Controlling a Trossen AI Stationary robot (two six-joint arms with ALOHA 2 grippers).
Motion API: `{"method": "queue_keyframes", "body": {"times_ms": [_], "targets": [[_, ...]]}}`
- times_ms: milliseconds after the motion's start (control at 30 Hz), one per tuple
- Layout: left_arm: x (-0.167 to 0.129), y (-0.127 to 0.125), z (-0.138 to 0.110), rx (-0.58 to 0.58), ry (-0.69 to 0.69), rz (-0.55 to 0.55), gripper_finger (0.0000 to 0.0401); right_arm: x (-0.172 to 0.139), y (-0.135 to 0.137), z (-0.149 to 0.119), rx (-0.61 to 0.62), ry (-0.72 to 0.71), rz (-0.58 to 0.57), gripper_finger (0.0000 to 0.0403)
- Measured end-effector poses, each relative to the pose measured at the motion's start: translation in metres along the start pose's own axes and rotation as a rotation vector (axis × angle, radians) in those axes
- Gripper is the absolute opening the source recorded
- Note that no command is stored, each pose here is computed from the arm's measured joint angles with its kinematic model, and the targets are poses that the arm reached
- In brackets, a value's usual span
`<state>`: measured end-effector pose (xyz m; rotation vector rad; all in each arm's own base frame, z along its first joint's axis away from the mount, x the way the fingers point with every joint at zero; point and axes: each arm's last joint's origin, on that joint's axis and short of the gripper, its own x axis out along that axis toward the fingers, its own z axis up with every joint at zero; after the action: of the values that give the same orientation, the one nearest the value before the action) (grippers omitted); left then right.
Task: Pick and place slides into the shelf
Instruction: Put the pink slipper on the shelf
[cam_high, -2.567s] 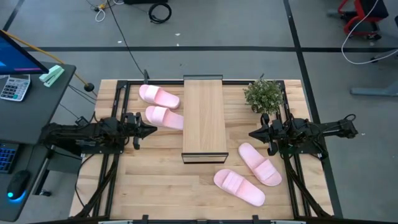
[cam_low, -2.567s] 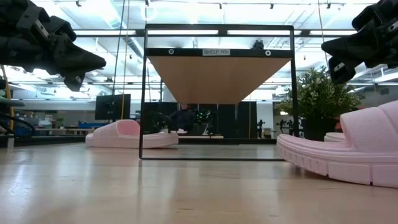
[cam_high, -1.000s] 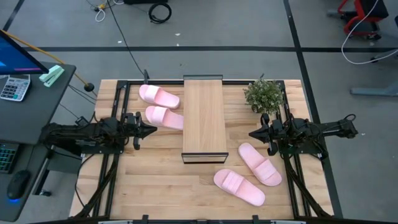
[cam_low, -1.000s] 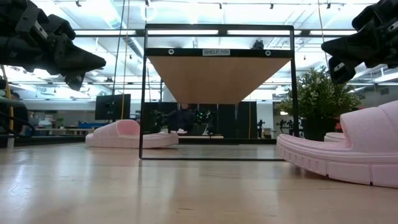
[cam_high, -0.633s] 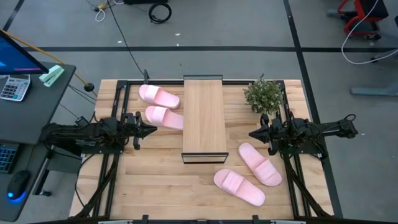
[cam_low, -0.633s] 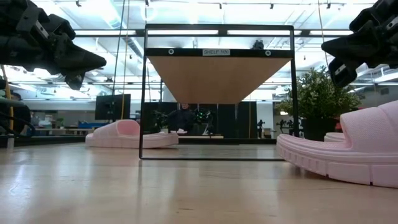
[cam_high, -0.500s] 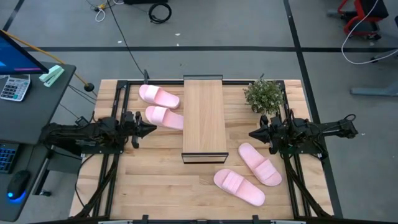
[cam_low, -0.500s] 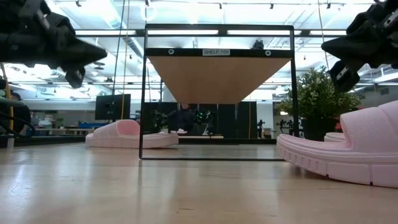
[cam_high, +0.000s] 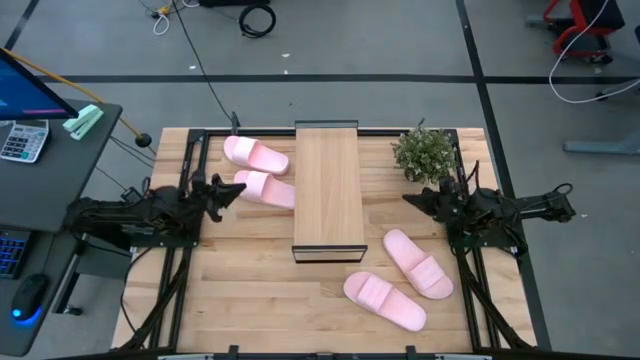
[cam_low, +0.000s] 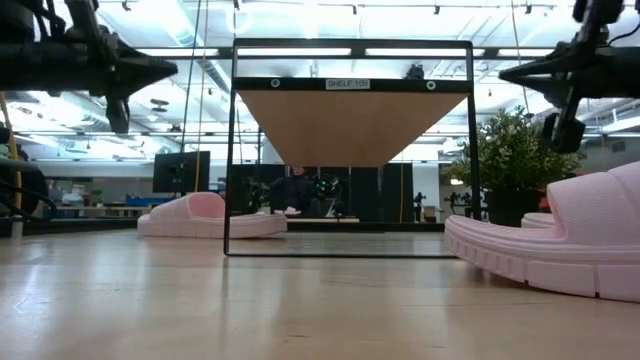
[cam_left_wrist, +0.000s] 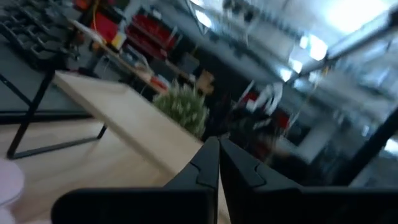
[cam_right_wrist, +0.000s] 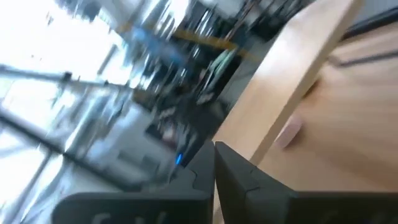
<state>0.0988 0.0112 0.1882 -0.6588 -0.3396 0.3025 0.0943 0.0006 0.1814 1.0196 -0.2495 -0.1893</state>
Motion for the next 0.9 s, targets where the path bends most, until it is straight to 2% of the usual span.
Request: {"method": "queue_keyframes", "body": {"times_ms": [167, 300, 567, 700, 900], "targets": [[0.0, 0.001, 0.002, -0.11, -0.053, 0.048, 0.0018, 0.0, -0.002, 0.004, -0.024, -0.129, -0.085, 0.0018], [0.0, 0.002, 0.003, -0.152, -0.085, 0.088, 0.0039, 0.0, -0.001, 0.005, 0.027, -0.144, -0.078, 0.0018], [0.002, -0.01, 0.02, -0.136, -0.136, 0.119, 0.0094, -0.001, 0.007, 0.006, 0.034, -0.05, 0.008, 0.0018], [0.006, -0.018, 0.03, -0.11, -0.145, 0.137, 0.0108, -0.004, 0.025, 0.019, -0.031, -0.041, 0.044, 0.0018], [0.02, -0.032, 0.041, -0.026, -0.118, 0.191, 0.0112, -0.022, 0.058, 0.047, -0.143, 0.073, -0.014, 0.0018]]}}
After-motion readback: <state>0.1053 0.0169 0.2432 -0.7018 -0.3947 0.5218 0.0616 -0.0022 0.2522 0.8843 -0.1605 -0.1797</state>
